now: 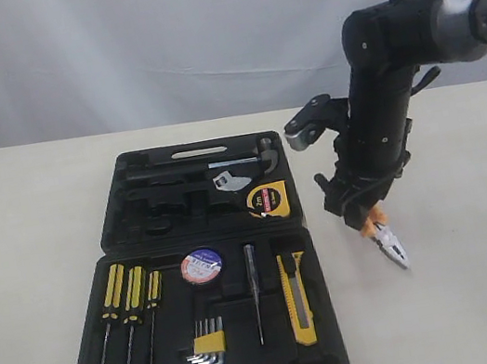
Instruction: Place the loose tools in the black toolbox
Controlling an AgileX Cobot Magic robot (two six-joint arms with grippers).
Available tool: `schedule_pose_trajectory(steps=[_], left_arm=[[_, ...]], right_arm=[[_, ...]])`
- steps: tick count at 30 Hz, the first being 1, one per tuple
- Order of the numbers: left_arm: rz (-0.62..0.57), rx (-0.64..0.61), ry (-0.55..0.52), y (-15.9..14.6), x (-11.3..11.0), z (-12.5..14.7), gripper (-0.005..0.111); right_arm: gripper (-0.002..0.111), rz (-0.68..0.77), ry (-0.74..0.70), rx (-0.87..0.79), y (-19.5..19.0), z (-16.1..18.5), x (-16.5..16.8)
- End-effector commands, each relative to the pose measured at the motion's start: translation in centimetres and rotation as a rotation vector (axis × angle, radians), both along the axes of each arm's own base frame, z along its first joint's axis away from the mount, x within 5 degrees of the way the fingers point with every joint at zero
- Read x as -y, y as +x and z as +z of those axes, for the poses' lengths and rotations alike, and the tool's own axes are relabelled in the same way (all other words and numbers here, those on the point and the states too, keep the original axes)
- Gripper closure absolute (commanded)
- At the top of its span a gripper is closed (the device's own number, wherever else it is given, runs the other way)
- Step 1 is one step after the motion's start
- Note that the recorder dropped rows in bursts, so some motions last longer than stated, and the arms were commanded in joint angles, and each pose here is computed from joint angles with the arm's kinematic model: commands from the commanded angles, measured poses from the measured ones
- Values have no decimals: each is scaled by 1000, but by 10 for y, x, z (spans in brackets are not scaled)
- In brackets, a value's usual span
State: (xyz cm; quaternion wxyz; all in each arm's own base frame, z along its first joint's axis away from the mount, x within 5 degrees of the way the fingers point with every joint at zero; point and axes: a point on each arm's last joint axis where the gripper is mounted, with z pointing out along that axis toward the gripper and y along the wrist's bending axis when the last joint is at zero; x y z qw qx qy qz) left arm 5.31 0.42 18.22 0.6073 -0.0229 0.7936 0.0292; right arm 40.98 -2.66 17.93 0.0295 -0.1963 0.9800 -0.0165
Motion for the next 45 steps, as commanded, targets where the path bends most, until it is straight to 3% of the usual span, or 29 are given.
schedule_pose_trajectory(steps=[1,12,22,28,38,39,43,45], left_arm=[[-5,9,-11,0,1,0,107],[-5,9,-11,0,1,0,107],[-5,9,-11,0,1,0,107],[-5,9,-11,0,1,0,107],[-5,9,-11,0,1,0,107],[-5,9,-11,0,1,0,107],[-5,9,-11,0,1,0,107],[-5,9,-11,0,1,0,107]], right_arm=[[109,8,-5,-5,-3,11,2],[109,1,37,-25,-3,6,-1],[109,-81,45,-72,8,-46,-1],[109,-93,45,-64,11,-54,-1],[107,-78,-23,-43,16,-66,-30],[104,-74,-23,-41,16,-67,-32],[59,-112,-25,-74,15,-80,-35],[59,-115,-23,-96,14,-85,-35]])
